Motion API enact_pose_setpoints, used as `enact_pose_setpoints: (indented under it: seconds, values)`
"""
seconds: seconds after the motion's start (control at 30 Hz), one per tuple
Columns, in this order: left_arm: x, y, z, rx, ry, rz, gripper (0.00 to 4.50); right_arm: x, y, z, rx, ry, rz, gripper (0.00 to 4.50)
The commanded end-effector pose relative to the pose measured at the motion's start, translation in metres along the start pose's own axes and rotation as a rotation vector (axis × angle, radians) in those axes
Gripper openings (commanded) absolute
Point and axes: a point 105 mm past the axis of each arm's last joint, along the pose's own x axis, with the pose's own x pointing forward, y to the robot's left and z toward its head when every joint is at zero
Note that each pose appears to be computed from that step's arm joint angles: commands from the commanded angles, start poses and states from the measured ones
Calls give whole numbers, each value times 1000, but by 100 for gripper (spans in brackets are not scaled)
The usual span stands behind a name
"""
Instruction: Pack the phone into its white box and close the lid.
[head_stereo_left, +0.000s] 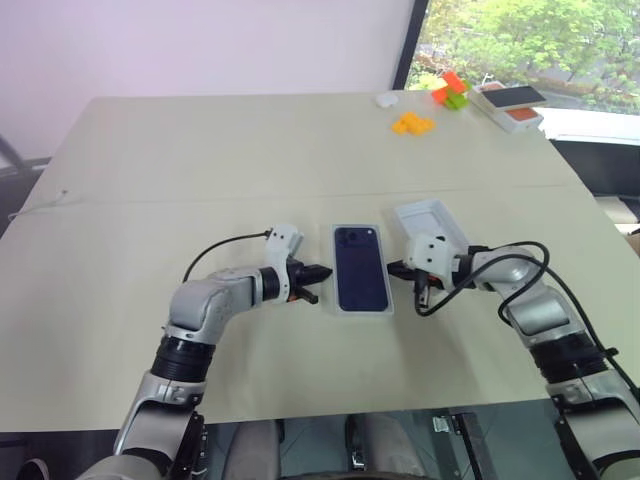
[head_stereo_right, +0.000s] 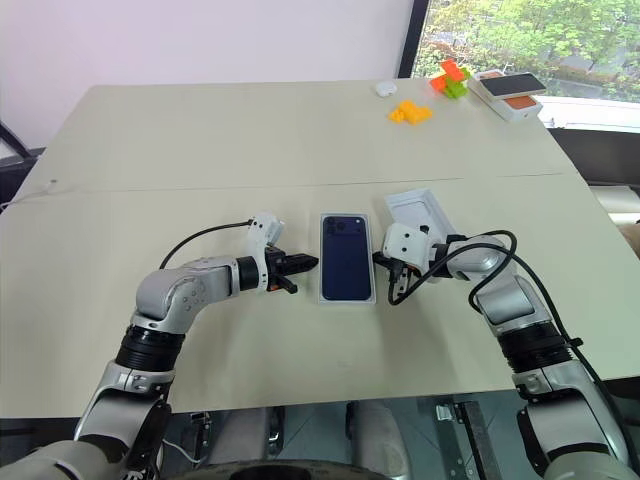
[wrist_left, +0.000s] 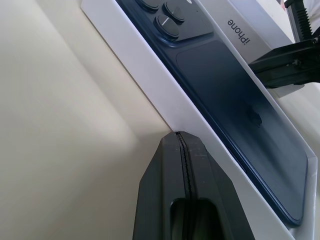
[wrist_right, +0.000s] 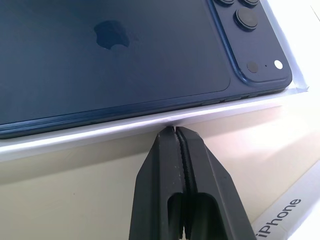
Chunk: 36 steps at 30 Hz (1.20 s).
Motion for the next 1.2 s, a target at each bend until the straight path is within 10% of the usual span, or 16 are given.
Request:
enact_pose_setpoints:
  seconds: [0.03, 1.2]
  values:
    - [8, -22, 1, 29, -2, -100, 0, 9, 8, 15, -47, -50, 36, 6]
    - [-50, -2, 34, 99, -65, -30, 0, -24, -28, 54, 43, -142, -23, 6]
